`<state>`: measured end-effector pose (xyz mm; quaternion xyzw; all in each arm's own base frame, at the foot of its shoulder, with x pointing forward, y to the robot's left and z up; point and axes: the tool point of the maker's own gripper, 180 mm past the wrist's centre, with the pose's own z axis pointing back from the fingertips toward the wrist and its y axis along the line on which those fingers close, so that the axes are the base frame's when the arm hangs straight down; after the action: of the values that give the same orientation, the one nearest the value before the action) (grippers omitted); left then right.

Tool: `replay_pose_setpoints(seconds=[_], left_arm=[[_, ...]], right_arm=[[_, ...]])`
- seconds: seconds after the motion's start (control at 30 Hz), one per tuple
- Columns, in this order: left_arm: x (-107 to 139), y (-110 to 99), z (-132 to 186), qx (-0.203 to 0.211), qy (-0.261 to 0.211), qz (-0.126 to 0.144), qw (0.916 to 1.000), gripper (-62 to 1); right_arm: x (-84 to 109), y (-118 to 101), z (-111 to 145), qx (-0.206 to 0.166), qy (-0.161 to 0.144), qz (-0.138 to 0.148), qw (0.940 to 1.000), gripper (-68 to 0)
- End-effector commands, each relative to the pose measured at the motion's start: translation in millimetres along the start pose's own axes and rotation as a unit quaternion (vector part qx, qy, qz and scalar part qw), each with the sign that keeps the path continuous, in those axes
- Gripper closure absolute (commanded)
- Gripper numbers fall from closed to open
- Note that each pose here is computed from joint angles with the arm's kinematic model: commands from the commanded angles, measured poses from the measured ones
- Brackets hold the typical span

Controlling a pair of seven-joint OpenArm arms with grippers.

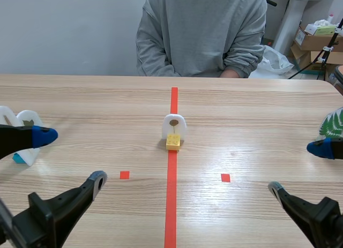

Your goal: Do the leaf sorting experiment

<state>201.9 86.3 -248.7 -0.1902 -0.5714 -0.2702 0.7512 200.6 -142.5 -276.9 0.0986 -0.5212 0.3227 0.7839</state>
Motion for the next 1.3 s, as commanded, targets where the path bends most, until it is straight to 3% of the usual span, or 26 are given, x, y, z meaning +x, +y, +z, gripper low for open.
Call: replay_pose_setpoints(seconds=[0.0, 0.3, 0.67, 1.03, 1.27], left_arm=[[4.4, 5.4, -10.4, -0.007, -0.014, 0.001, 0.9999, -62.3], [-7.0, 20.5, -72.6, -0.048, 0.006, -0.017, 0.9987, -62.3], [-16.5, 3.9, -144.7, -0.132, 0.022, -0.032, 0.9905, -62.3], [-12.7, -7.0, -203.8, -0.182, 0.035, -0.052, 0.9814, -62.3], [-7.3, 1.1, -240.8, -0.146, 0.040, -0.062, 0.9865, -62.3]], right_arm=[[10.2, -3.1, 2.1, 0.000, -0.016, 0.008, 0.9998, -54.3], [10.8, -3.7, 1.8, -0.001, -0.016, 0.009, 0.9998, -54.3], [10.6, -3.6, 1.8, 0.000, -0.016, 0.009, 0.9998, -54.3], [10.6, -3.6, 1.8, 0.000, -0.016, 0.009, 0.9998, -54.3], [10.6, -3.6, 1.8, 0.000, -0.016, 0.009, 0.9998, -54.3]])
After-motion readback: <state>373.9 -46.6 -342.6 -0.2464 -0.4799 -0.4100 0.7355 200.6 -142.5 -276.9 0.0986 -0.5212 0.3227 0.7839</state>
